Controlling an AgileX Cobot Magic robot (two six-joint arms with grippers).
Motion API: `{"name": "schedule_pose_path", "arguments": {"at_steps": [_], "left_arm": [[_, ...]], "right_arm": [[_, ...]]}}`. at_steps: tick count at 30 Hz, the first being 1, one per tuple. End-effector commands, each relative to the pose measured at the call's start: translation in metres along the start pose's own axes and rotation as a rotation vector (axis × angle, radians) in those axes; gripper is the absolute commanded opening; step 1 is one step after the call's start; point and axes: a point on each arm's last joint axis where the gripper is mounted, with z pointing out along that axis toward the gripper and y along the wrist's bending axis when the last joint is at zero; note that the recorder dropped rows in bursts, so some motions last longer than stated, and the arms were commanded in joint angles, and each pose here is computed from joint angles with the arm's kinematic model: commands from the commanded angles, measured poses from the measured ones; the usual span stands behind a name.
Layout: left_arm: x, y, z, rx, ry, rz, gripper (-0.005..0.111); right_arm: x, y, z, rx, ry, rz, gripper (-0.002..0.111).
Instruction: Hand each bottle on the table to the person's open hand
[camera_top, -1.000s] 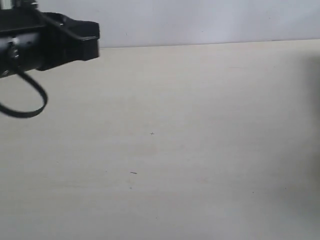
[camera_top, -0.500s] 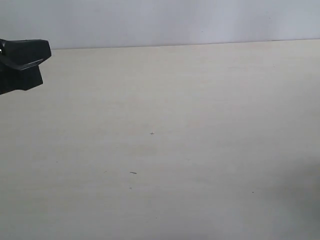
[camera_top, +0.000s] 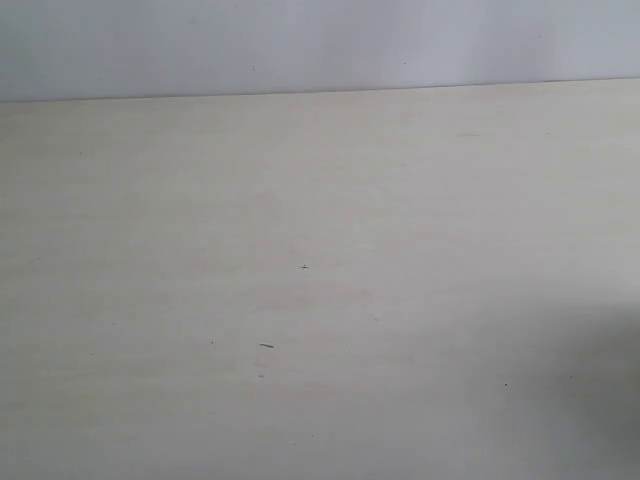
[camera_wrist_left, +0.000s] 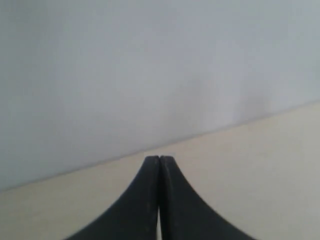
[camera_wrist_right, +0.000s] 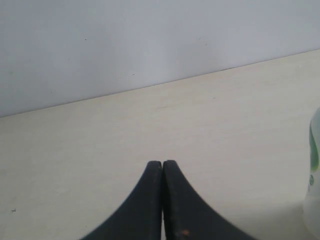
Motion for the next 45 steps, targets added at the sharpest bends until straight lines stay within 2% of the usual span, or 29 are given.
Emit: {"name": "schedule_pose_path", "arguments": {"at_steps": [1, 6, 12, 14, 20, 26, 33, 42, 45], "left_arm": [[-0.023, 0.017, -0.041, -0.136, -0.186, 0.026, 0.0], [-0.043, 0.019, -0.099, -0.279, -0.412, 0.066, 0.0], [-0.047, 0.003, -0.158, -0.369, -0.618, 0.131, 0.0], [-0.039, 0.002, -0.169, -0.417, -0.579, 0.116, 0.0], [-0.004, 0.009, -0.175, -0.527, -0.29, -0.003, 0.0], [0.026, 0.015, -0.156, -0.522, -0.182, -0.024, 0.0], [0.079, 0.021, -0.131, -0.504, -0.03, -0.053, 0.0], [0.142, 0.023, -0.114, -0.494, 0.154, -0.126, 0.0], [0.145, 0.023, -0.113, -0.494, 0.165, -0.125, 0.0]], "right_arm": [[0.001, 0.0, 0.0, 0.0, -0.007, -0.002, 0.0], [0.001, 0.0, 0.0, 0.0, -0.007, -0.002, 0.0], [0.001, 0.0, 0.0, 0.0, -0.007, -0.002, 0.0], [0.001, 0.0, 0.0, 0.0, -0.007, -0.002, 0.0], [0.001, 0.0, 0.0, 0.0, -0.007, -0.002, 0.0], [0.001, 0.0, 0.0, 0.0, -0.007, -0.002, 0.0], [0.001, 0.0, 0.0, 0.0, -0.007, -0.002, 0.0], [0.001, 0.0, 0.0, 0.0, -0.007, -0.002, 0.0], [0.001, 0.0, 0.0, 0.0, -0.007, -0.002, 0.0]]}}
